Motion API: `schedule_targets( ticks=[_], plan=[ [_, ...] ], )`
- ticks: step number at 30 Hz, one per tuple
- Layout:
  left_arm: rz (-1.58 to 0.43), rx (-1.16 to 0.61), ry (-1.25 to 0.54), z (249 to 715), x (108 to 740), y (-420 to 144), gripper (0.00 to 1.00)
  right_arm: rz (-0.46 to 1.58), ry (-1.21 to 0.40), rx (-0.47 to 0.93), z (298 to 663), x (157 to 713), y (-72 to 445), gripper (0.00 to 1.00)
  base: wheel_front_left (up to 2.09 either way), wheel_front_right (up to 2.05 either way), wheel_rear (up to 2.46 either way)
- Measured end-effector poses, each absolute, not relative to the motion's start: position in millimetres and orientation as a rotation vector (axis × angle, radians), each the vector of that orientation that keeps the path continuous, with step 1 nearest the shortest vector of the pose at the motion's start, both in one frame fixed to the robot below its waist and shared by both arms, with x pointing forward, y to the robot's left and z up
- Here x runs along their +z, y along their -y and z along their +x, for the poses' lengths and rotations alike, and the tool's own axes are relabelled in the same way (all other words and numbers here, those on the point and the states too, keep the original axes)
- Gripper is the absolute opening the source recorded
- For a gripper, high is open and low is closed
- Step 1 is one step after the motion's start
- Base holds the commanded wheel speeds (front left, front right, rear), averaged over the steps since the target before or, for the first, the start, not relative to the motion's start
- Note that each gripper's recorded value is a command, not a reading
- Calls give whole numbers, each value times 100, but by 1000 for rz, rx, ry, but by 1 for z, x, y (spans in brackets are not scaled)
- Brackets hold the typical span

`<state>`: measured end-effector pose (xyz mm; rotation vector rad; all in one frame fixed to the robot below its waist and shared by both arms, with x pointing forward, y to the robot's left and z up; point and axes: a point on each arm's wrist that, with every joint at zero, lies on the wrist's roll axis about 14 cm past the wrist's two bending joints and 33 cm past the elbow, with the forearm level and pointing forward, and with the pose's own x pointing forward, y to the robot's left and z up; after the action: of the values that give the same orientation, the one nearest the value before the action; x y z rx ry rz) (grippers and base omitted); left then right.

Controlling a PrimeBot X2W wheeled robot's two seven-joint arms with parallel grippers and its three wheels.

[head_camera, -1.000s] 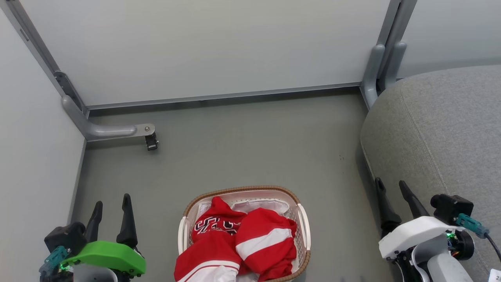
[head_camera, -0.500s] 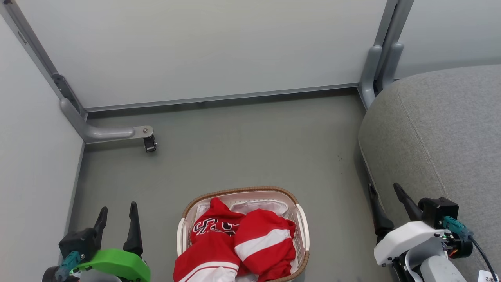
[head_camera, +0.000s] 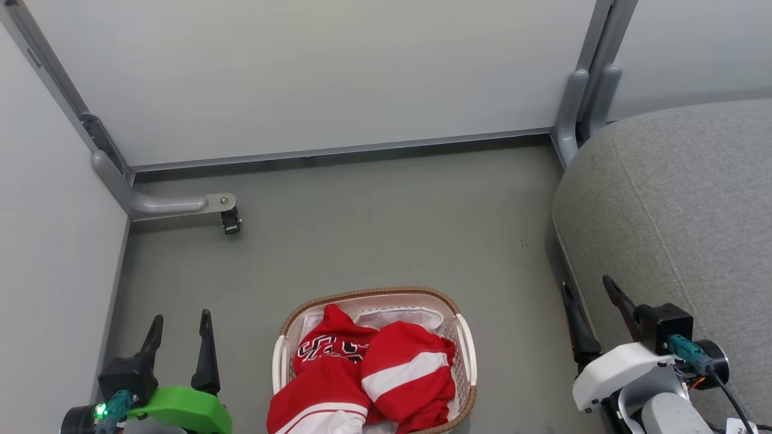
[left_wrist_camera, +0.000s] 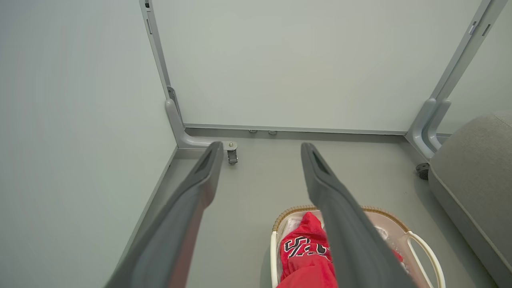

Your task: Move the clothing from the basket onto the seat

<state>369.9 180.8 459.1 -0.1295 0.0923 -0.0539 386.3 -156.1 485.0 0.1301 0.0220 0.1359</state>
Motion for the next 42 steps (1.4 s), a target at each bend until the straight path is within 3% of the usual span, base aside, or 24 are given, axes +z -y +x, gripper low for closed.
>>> schedule_targets(
  ticks=[23,42],
  plan=[
    [-48,-114,-147,363,435,-163,100,28,-28,165,386,476,149,100,0,0,0],
    [-61,-373,-446,410,337,-94,100,32,-76,185,447,447,144,100,0,0,0]
  ],
)
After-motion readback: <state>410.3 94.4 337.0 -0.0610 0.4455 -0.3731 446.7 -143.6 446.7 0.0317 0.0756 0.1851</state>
